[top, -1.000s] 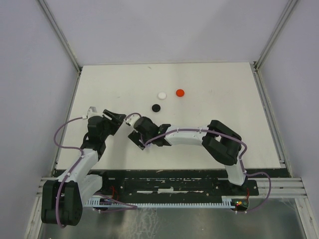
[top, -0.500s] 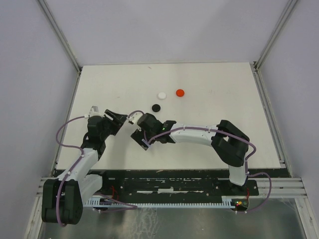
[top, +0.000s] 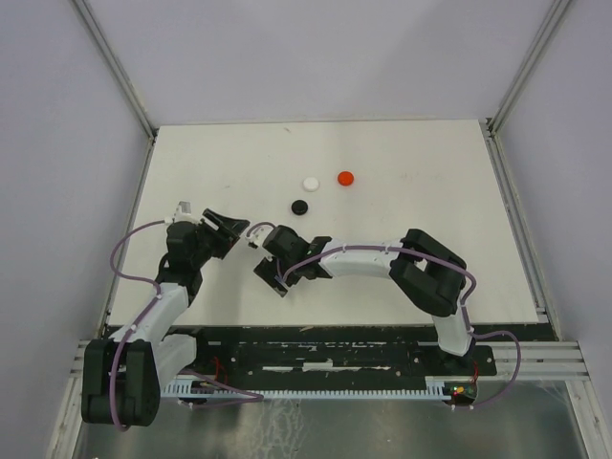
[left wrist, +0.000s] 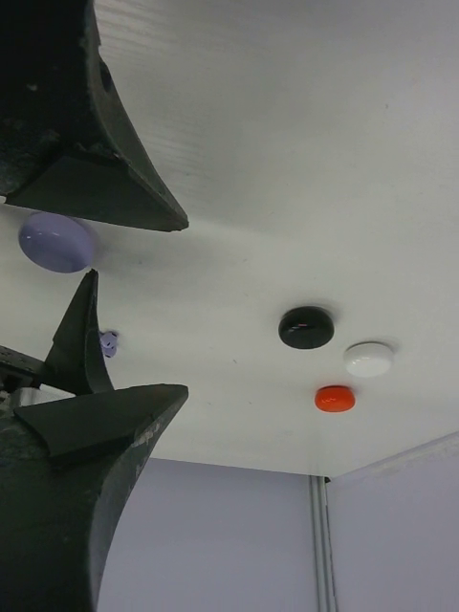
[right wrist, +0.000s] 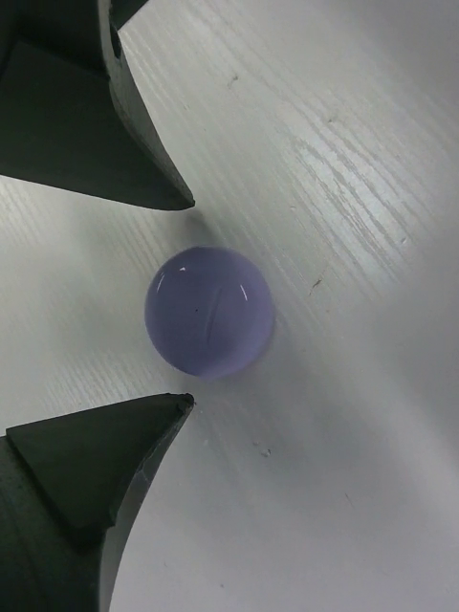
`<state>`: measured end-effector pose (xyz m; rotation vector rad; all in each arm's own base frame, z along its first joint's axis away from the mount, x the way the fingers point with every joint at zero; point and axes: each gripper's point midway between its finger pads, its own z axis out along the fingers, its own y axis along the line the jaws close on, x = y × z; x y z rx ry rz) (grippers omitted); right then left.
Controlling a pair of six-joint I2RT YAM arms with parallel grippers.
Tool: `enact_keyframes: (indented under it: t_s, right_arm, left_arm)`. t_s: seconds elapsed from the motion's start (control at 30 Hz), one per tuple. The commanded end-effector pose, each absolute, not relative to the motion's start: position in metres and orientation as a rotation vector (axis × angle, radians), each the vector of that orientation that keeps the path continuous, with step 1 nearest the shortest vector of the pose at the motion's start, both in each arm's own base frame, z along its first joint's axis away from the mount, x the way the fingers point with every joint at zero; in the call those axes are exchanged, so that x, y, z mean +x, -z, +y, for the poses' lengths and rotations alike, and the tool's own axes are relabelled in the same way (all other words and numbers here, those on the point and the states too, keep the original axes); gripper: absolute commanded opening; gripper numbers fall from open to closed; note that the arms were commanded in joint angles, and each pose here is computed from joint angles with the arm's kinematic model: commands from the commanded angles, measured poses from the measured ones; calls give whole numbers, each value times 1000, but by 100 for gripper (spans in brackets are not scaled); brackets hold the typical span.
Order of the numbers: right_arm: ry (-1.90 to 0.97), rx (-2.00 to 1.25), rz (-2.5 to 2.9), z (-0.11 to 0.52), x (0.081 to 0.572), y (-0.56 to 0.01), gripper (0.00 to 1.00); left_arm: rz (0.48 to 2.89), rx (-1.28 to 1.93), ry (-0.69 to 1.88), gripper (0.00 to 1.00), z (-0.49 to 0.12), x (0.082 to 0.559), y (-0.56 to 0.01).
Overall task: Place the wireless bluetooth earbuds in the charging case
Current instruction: Pick up the charging case at the center of the board.
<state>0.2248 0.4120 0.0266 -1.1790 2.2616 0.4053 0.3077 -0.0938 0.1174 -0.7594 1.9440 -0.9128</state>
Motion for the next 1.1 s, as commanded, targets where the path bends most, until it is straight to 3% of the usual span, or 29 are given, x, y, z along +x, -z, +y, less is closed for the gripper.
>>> enact_keyframes:
  t_s: [0.0, 0.57, 0.77, 0.9, 1.07]
  right_arm:
    - [-428, -1165, 2242, 423, 230, -30, 84]
    - [-410, -1170, 2259, 423, 235, -18, 67]
    - [-394, -1169, 2267, 420, 237, -16, 56]
    - [-363, -1148, 2248, 415, 241, -24, 41]
    - [-422, -1061, 2092, 403, 256, -69, 32]
  left_arm:
    - [1878, -695, 961, 72, -97, 313, -136]
    - [1880, -694, 970, 71, -95, 312, -135]
    - [1884, -692, 975, 72, -96, 311, -134]
    - [1883, -685, 994, 71, -98, 310, -135]
    - [1899, -599, 1098, 71, -114, 306, -142]
